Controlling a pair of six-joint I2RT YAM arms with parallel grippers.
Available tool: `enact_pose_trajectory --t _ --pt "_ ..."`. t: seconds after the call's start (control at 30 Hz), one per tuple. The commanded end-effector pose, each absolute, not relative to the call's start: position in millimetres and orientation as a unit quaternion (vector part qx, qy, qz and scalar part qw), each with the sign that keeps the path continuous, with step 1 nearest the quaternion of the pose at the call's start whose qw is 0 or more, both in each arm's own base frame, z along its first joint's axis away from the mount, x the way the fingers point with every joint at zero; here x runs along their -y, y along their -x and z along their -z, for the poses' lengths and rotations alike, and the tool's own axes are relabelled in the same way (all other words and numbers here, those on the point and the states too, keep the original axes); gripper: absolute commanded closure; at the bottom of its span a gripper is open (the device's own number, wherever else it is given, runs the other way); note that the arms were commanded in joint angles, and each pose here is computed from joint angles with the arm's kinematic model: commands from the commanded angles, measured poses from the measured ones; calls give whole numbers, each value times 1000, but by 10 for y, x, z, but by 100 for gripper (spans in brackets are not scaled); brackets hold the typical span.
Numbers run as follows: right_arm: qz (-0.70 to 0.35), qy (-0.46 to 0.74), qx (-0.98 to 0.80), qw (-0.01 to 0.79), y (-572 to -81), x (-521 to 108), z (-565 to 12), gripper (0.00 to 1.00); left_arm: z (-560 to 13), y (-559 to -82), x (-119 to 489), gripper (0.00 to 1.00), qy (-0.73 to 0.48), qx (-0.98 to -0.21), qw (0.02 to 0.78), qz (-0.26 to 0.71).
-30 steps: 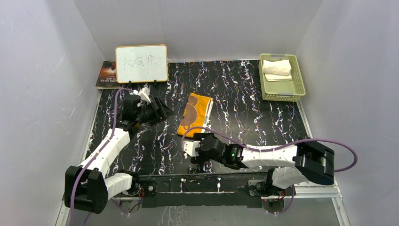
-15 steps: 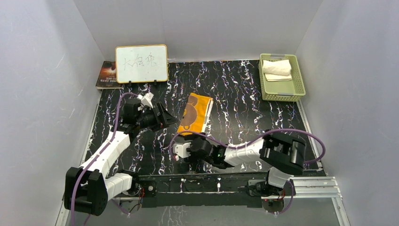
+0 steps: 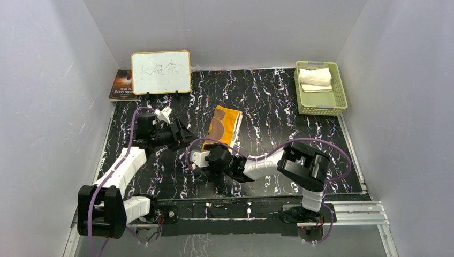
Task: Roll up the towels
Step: Roll the towel at the center of the board.
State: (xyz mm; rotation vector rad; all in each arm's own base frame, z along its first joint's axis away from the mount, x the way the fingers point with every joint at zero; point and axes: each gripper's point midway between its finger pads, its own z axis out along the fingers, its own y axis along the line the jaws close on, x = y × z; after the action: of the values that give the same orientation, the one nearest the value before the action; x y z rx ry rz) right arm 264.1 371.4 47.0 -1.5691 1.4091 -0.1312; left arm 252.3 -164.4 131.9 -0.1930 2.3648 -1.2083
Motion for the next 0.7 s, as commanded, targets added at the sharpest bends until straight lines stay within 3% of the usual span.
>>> enact_pose_trajectory --t 0.0,0.1,0.3,0.67 --pt "43 633 -598 490 -2780 -3732 -528 46 -1400 -2483 1636 27 58 -855 224 464" --pt "29 643 -602 472 -2756 -3745 -494 52 -1378 -2491 1612 26 62 -854 221 467" --pt "-60 648 -631 422 -2560 -3821 -476 78 -1380 -2517 1539 26 66 -853 221 467" --pt "-294 590 -671 339 -2116 -3973 -999 96 -1319 -2550 1453 27 74 -859 217 458"
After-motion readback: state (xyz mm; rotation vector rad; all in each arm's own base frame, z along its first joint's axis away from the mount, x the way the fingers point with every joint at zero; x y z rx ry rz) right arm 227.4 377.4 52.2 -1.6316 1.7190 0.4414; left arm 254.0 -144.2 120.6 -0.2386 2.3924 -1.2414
